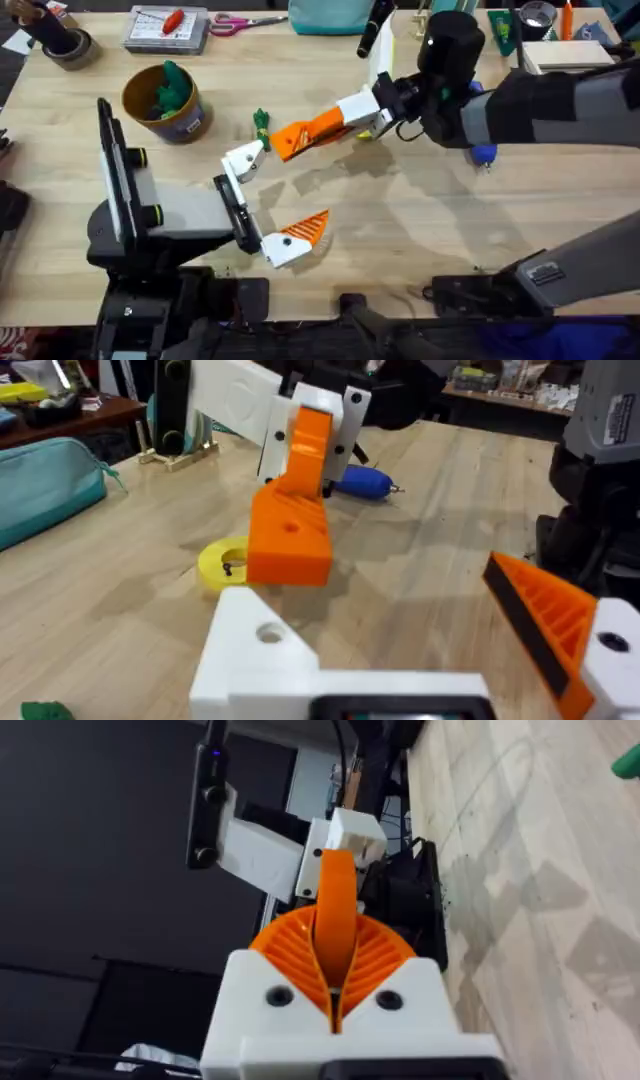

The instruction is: Pick up the gripper from the table and insert it into the empty holder that is missing its gripper. Then pick up a screw, insert it into the mounting hole, and use the screwdriver to tighten it. Finally, clean up the table by picking up the vegetable and placing it into the bucket.

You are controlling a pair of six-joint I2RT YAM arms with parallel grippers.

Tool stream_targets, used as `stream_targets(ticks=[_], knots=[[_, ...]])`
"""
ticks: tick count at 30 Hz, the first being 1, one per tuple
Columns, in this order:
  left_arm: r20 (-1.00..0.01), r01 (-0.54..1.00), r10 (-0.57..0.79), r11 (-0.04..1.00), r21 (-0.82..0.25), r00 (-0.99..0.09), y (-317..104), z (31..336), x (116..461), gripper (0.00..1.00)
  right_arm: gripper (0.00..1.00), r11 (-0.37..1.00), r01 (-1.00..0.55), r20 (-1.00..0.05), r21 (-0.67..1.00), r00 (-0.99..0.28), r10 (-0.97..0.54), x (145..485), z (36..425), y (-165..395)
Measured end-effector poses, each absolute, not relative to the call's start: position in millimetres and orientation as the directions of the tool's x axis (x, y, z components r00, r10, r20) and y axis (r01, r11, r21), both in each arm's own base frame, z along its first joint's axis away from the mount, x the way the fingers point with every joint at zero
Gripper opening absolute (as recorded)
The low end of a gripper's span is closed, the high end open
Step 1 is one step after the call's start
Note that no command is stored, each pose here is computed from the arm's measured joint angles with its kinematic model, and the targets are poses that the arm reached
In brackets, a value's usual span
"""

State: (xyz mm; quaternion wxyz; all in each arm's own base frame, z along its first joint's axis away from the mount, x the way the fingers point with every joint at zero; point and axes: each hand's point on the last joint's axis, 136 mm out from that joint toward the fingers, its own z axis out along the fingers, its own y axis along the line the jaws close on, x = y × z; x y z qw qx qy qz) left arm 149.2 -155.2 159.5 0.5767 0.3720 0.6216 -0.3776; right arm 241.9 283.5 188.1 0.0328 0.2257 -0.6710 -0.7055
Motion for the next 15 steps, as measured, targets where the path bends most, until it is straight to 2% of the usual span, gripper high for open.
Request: stream_targets(ticks=[5, 15], knots=[[-0.998, 0.898, 0.027, 0.438, -0.040, -0.058, -155.2, 159.5, 149.2, 0.985, 0.009, -0.094, -0.249, -0.266, 0.964, -0.898, -0.350, 241.9, 181.3, 283.5], [-0.998, 0.898, 0.027, 0.438, -0.040, -0.058, -155.2, 159.5, 149.2, 0.985, 0.009, -0.128, -0.372, -0.394, 0.919, -0.874, -0.285, 229.3, 181.3, 278.0]])
